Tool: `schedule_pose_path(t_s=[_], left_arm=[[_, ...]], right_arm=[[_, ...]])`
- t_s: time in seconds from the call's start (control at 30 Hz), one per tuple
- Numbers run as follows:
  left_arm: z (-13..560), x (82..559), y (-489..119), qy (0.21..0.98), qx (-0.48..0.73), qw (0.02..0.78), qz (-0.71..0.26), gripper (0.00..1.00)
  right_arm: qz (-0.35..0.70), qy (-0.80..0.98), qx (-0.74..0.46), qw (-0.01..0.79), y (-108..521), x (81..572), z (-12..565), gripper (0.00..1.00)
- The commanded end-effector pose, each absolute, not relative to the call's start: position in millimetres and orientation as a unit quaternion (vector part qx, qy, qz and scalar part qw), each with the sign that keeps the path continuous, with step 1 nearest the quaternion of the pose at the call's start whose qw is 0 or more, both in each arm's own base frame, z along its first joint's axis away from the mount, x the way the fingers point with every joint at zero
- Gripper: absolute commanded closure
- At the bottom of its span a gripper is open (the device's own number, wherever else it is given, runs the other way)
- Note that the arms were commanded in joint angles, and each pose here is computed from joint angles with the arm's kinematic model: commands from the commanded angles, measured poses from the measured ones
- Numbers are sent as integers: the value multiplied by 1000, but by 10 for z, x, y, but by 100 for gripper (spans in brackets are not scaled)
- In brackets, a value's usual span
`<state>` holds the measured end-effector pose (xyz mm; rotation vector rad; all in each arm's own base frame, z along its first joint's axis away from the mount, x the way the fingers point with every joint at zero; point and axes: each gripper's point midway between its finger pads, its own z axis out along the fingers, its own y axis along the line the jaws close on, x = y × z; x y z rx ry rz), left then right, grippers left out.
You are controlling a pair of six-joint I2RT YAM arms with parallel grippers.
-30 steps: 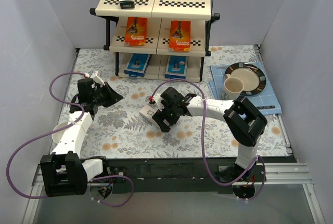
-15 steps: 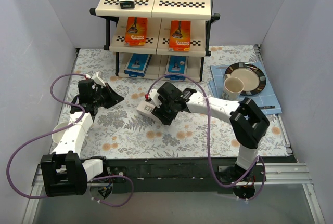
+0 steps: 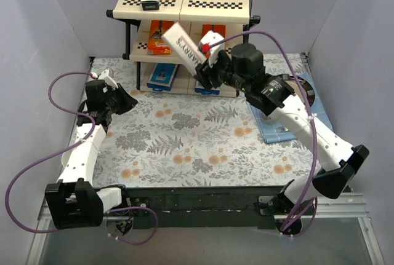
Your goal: Place and organize the shaving razors onto the shelf
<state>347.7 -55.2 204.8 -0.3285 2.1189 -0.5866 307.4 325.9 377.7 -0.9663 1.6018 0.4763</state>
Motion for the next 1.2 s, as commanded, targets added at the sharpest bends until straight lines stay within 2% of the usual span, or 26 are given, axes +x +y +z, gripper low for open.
schedule_pose_path(t_s=[0.0, 0.07, 0.1, 0.33, 0.47, 1.17], left_arm=[[2007, 3541, -445, 868, -127, 435, -205, 96], [1985, 3562, -469, 870, -124, 429, -212, 95], [1985, 3566, -482, 870, -120, 427, -214, 95], [1995, 3577, -477, 872, -105, 430, -209, 95], [1947, 3502, -488, 875, -102, 424, -210, 95], [1843, 3402, -450, 877, -112, 414, -215, 95]], right_arm=[[202, 611, -259, 720, 3049, 3495, 5000, 49], [197, 603, -221, 740, 3014, 3692, 5163, 49], [201, 585, -203, 759, 2953, 3699, 5427, 50], [175, 568, -97, 798, 2593, 4320, 5860, 50], [166, 561, -86, 806, 2574, 4520, 5845, 49], [171, 597, -67, 781, 2644, 4857, 5452, 43]])
